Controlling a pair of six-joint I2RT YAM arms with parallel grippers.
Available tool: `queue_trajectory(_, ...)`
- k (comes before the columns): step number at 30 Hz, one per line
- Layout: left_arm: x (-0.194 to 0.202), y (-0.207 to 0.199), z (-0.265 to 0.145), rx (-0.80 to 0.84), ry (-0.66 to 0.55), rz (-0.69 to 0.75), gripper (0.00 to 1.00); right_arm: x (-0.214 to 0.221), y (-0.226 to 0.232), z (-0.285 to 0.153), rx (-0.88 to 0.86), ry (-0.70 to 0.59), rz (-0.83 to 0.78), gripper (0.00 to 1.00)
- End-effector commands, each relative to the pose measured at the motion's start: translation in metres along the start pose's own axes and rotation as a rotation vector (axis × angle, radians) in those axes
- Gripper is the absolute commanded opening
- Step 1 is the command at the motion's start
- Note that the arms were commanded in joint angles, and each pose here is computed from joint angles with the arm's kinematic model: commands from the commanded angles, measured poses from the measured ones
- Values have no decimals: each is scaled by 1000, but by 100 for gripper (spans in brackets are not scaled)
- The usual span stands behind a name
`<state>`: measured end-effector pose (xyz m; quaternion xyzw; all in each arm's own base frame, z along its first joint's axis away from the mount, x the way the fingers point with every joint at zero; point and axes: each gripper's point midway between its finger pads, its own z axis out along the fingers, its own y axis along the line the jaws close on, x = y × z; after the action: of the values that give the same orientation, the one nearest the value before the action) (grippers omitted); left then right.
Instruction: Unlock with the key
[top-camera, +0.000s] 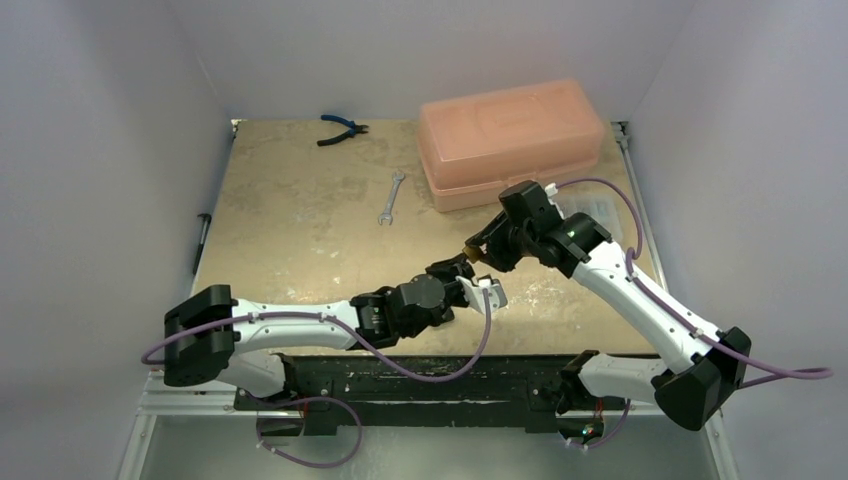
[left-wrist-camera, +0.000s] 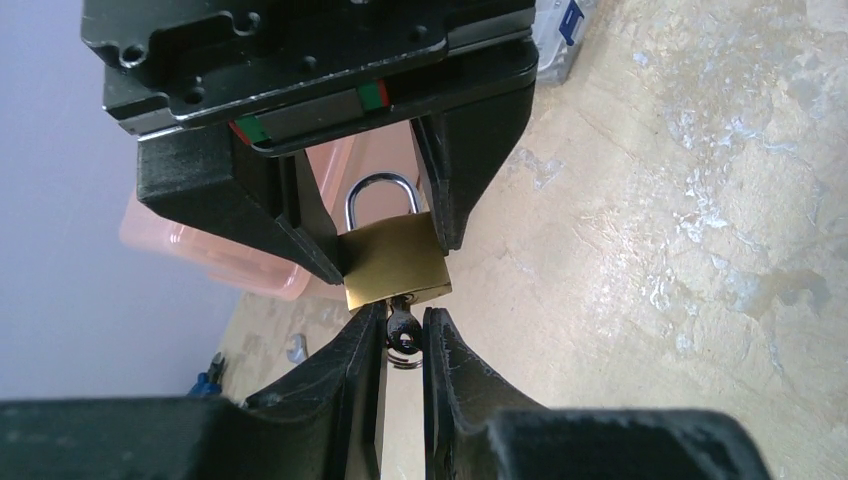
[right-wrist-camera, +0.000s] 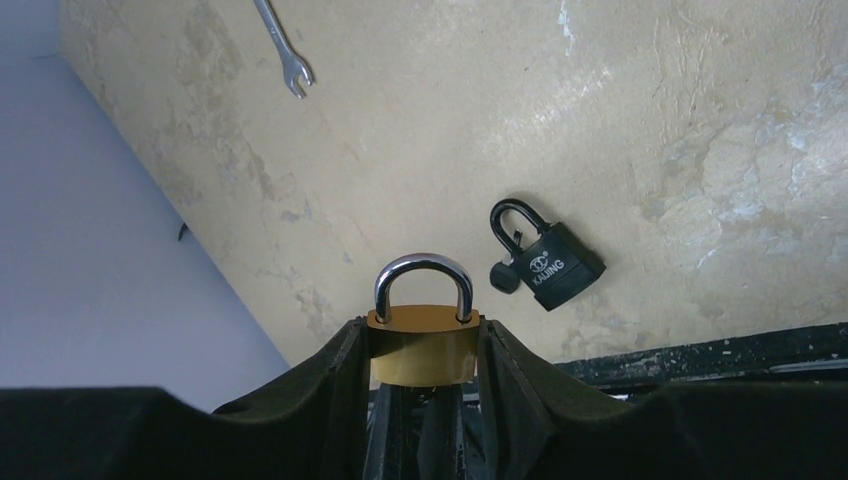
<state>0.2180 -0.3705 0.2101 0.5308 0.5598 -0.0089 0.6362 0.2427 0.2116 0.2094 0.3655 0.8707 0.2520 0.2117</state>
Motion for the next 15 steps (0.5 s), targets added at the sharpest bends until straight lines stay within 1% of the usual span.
queue_trajectory(1,-42,26,-2,-67,-100,-47,12,5,11,-8,-34,25,3,0)
queue_trajectory(2,-43,27,-4,-66,-99,-68,30,4,11,-9,-37,19,4,0)
queue_trajectory(3,-43,28,-6,-64,-97,-86,46,3,11,-9,-38,12,5,0)
queue_trajectory(5,-41,27,-11,-51,-93,-120,69,2,10,-11,-45,7,8,0)
queue_trajectory(7,-39,26,-16,-38,-93,-151,87,1,10,-13,-52,3,10,0)
queue_trajectory(8,-39,27,-20,-36,-97,-170,92,1,10,-15,-58,0,14,0)
queue_trajectory(9,-38,29,-23,-38,-101,-193,94,1,10,-15,-61,-1,17,0)
queue_trajectory(11,-39,36,-30,-39,-122,-277,96,0,10,-17,-68,-5,20,0)
queue_trajectory(13,-38,45,-35,-11,-160,-393,96,-1,10,-18,-74,-6,22,0)
queue_trajectory(14,-37,50,-37,8,-183,-464,94,-1,11,-20,-81,-10,24,0)
queue_trajectory(15,-34,56,-38,34,-208,-537,89,-2,12,-21,-89,-14,25,0)
